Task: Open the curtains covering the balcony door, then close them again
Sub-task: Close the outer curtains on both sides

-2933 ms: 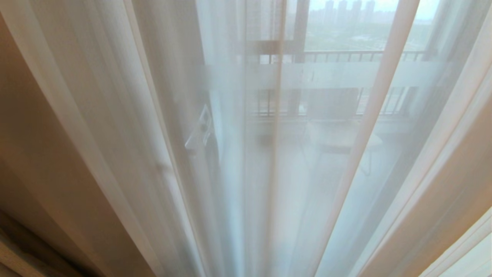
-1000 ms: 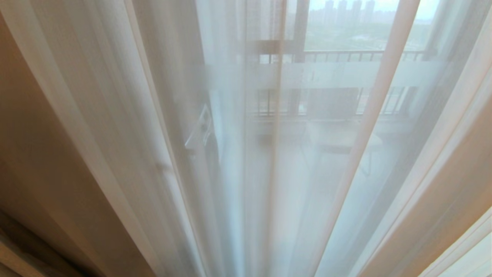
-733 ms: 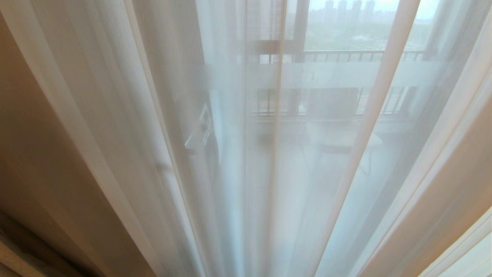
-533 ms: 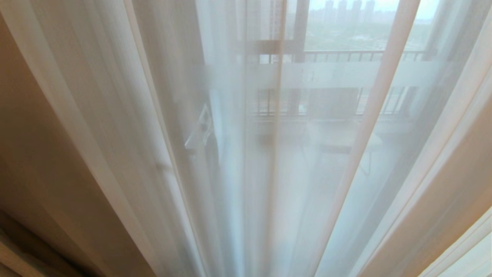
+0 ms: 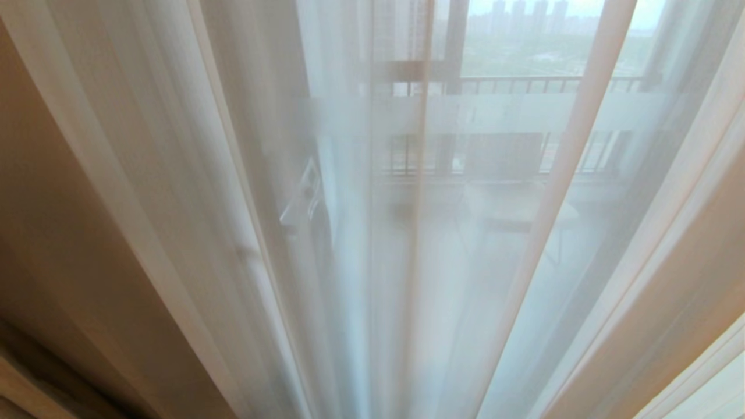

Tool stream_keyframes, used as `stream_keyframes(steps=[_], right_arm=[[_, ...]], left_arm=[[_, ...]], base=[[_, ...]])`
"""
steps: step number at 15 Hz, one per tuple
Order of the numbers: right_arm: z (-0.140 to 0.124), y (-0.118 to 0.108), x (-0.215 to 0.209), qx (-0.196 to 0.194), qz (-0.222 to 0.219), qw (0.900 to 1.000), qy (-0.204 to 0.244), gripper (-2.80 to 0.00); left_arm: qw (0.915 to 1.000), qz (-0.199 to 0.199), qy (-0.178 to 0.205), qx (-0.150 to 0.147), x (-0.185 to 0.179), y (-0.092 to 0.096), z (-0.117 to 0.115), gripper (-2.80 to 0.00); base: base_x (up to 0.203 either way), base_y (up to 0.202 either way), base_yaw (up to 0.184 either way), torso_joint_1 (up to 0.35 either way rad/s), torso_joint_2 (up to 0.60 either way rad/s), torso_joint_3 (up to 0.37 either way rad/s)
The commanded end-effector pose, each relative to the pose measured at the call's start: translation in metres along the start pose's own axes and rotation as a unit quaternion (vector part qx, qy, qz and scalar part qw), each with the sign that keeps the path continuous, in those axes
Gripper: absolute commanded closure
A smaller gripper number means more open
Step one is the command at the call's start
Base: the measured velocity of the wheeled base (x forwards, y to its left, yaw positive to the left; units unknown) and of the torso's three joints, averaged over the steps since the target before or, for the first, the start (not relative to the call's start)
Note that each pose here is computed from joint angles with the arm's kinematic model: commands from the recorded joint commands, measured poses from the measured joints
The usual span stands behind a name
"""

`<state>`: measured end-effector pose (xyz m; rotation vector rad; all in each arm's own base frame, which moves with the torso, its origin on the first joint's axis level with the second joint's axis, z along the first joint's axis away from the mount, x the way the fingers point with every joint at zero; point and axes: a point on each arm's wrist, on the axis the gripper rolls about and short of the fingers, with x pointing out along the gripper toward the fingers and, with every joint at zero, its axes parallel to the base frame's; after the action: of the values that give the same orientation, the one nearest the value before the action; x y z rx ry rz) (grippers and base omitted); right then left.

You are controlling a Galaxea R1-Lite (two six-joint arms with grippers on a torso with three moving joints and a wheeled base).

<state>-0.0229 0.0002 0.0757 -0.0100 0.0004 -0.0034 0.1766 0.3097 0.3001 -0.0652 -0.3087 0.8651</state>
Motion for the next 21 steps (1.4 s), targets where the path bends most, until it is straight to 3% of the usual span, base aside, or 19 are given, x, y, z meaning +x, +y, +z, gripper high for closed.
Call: stream_keyframes(steps=[1, 6, 12, 21], right_arm=[[0.0, 0.0, 0.0, 0.0, 0.0, 1.0, 0.001, 0.0], [0.0, 0.0, 0.0, 0.0, 0.0, 1.0, 0.001, 0.0], [0.0, 0.0, 0.0, 0.0, 0.0, 1.0, 0.001, 0.0], [0.0, 0.0, 0.0, 0.0, 0.0, 1.0, 0.001, 0.0]], left_arm=[[1.0, -0.005, 0.003, -0.004, 0.006, 0.002, -0.006, -2.8], [0.9997, -0.014, 0.007, -0.016, 0.014, 0.0, -0.015, -2.8], [0.9952, -0.081, 0.028, -0.048, 0.017, -0.021, -0.023, -2.8], [0.9939, -0.09, 0.015, -0.062, 0.039, -0.022, -0.028, -2.8]], base=[[0.0, 0.0, 0.0, 0.0, 0.0, 0.0], [0.0, 0.0, 0.0, 0.0, 0.0, 0.0], [0.0, 0.0, 0.0, 0.0, 0.0, 0.0], [0.0, 0.0, 0.0, 0.0, 0.0, 0.0]])
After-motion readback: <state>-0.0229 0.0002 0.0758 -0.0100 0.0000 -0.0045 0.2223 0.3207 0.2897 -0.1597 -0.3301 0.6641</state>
